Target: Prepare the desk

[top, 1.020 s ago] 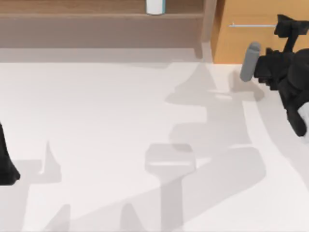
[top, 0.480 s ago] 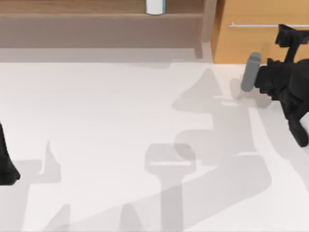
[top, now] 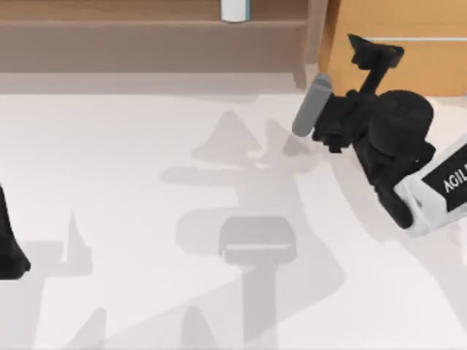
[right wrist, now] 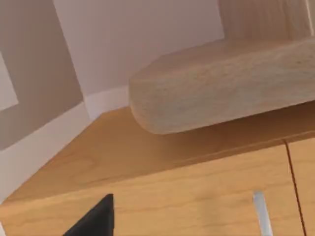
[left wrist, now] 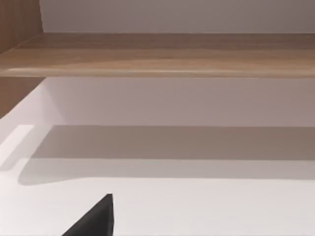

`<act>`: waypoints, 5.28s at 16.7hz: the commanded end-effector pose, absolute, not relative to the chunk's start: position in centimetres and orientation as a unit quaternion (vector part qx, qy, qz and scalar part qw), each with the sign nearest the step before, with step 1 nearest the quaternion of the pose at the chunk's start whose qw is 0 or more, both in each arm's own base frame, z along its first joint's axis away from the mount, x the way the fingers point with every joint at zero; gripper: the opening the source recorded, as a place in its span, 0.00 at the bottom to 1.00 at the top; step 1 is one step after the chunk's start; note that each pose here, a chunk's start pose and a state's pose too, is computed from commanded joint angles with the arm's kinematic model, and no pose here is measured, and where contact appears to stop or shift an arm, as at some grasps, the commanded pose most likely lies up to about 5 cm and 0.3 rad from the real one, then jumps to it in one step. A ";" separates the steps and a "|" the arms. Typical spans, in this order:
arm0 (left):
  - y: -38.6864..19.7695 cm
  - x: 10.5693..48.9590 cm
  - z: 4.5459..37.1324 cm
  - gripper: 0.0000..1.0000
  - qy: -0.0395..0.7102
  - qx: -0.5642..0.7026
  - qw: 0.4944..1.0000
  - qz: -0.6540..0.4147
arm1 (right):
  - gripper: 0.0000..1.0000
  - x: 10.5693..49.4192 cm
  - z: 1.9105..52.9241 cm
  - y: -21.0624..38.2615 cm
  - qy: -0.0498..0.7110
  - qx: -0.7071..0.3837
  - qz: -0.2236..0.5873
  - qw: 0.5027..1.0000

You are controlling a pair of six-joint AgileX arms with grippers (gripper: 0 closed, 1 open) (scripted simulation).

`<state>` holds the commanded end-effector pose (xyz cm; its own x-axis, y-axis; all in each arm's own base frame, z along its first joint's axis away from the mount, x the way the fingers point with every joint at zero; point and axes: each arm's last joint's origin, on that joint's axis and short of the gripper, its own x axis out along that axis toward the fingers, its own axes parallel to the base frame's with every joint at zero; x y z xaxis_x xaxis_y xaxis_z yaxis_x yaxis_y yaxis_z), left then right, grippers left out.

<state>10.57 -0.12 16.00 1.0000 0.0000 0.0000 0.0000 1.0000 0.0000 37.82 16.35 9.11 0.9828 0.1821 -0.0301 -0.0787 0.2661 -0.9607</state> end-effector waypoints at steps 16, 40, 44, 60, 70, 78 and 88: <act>-0.1 10.6 16.0 1.00 0.000 0.000 1.000 0.000 | 1.00 41.4 19.3 32.6 -0.005 -0.042 0.011 0.999; -0.1 10.6 16.0 1.00 0.000 0.000 1.000 0.000 | 0.62 43.6 20.5 33.2 -0.006 -0.006 -0.004 1.000; -0.1 10.6 16.0 1.00 0.000 0.000 1.000 0.000 | 0.32 43.6 20.5 33.2 -0.006 -0.006 -0.004 1.000; -0.1 10.6 16.0 1.00 0.000 0.000 1.000 0.000 | 0.00 42.7 20.9 33.4 -0.006 -0.006 -0.001 1.000; -0.1 10.6 16.0 1.00 0.000 0.000 1.000 0.000 | 0.00 39.7 21.9 33.3 -0.005 -0.006 -0.003 1.000; -0.1 10.6 16.0 1.00 0.000 0.000 1.000 0.000 | 0.00 35.3 22.8 32.3 0.003 0.018 0.103 0.994; -0.1 10.6 16.0 1.00 0.000 0.000 1.000 0.000 | 0.00 29.3 19.9 21.6 0.105 0.169 0.285 0.937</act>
